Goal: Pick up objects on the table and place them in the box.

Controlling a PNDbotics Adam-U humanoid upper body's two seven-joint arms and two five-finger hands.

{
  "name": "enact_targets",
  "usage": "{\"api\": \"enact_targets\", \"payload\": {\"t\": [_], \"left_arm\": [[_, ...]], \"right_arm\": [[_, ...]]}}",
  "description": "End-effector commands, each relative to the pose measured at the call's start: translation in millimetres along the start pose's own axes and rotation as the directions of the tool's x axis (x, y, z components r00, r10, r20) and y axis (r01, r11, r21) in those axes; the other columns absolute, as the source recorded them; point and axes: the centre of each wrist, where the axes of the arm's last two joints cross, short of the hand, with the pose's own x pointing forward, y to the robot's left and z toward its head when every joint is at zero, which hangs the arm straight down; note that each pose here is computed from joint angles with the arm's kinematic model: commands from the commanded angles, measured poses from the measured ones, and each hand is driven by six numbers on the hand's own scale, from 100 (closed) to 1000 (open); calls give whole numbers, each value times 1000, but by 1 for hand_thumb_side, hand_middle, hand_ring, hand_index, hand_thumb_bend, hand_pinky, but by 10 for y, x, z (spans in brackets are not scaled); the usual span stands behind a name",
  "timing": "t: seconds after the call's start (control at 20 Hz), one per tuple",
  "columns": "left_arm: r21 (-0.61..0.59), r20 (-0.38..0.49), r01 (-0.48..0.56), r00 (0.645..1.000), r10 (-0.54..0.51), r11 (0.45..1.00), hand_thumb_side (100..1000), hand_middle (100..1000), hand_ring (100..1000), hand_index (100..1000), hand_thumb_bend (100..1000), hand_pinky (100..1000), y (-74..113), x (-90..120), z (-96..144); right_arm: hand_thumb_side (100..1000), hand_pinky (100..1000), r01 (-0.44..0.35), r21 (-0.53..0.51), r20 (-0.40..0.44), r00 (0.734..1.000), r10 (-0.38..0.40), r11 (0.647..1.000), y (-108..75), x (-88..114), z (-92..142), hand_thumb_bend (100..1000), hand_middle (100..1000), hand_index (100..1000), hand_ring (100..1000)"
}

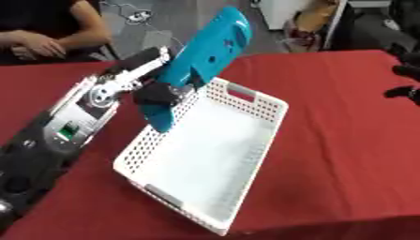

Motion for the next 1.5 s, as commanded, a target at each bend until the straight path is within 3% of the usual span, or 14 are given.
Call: {"api": "enact_targets", "payload": {"t": [0.05,0.1,0.6,0.7,0.75,0.9,0.95,1.1,1.15,1.25,1.35,1.4,1.45,1.5], "left_arm": [[-19,-9,52,999,-53,998,484,100,100,154,100,100,91,-27,-9],[-34,-17,56,998,-56,998,440,100,100,178,100,100,73,-51,-15],[-171,-127,23,991,-45,985,356,101,100,222,100,100,-229,-415,-142],[-212,-140,17,989,-48,977,321,181,100,301,100,100,-290,-476,-150],[-228,-146,14,988,-49,974,299,245,146,363,100,100,-316,-504,-153],[-255,-156,7,987,-48,967,268,297,201,408,100,100,-380,-562,-164],[-261,-156,6,987,-49,965,252,359,265,466,100,199,-396,-571,-168],[-254,-140,15,989,-51,967,592,458,368,550,100,328,-407,-565,-183],[-244,-132,19,990,-53,970,759,521,443,607,100,384,-403,-556,-187],[-224,-114,27,992,-54,974,926,607,528,677,105,458,-390,-536,-195],[-211,-100,30,994,-52,977,993,668,585,720,189,507,-380,-520,-205],[-208,-93,34,994,-55,978,986,658,576,714,176,500,-376,-510,-211],[-206,-87,37,995,-56,978,1000,728,644,764,276,554,-375,-503,-215],[-206,-80,41,995,-58,978,1000,743,661,780,298,566,-376,-493,-222]], "right_arm": [[971,681,-21,15,22,1000,21,1000,-48,70,-56,100,858,1000,851],[971,681,-21,15,22,1000,20,1000,-48,71,-57,100,858,1000,851],[971,681,-19,18,24,1000,19,1000,-44,72,-65,100,858,1000,851],[970,681,-19,17,24,1000,18,1000,-44,73,-65,100,858,1000,851],[970,681,-19,18,25,1000,18,1000,-44,73,-66,100,858,1000,851],[970,681,-18,19,24,1000,17,1000,-41,71,-65,100,857,1000,851],[970,681,-17,20,24,1000,17,1000,-40,70,-65,100,858,1000,851],[970,681,-17,20,23,1000,17,1000,-39,69,-62,100,858,1000,850],[970,681,-17,20,22,1000,17,1000,-38,67,-61,100,858,1000,850],[970,681,-16,22,22,1000,16,1000,-36,65,-61,100,858,1000,850],[970,681,-16,22,21,1000,15,1000,-35,64,-60,100,858,1000,850],[970,681,-16,22,22,1000,15,1000,-34,64,-61,100,858,1000,850],[970,681,-15,22,22,1000,15,1000,-34,64,-61,100,858,1000,850],[969,681,-15,22,22,1000,15,1000,-33,64,-62,100,858,1000,850]]}}
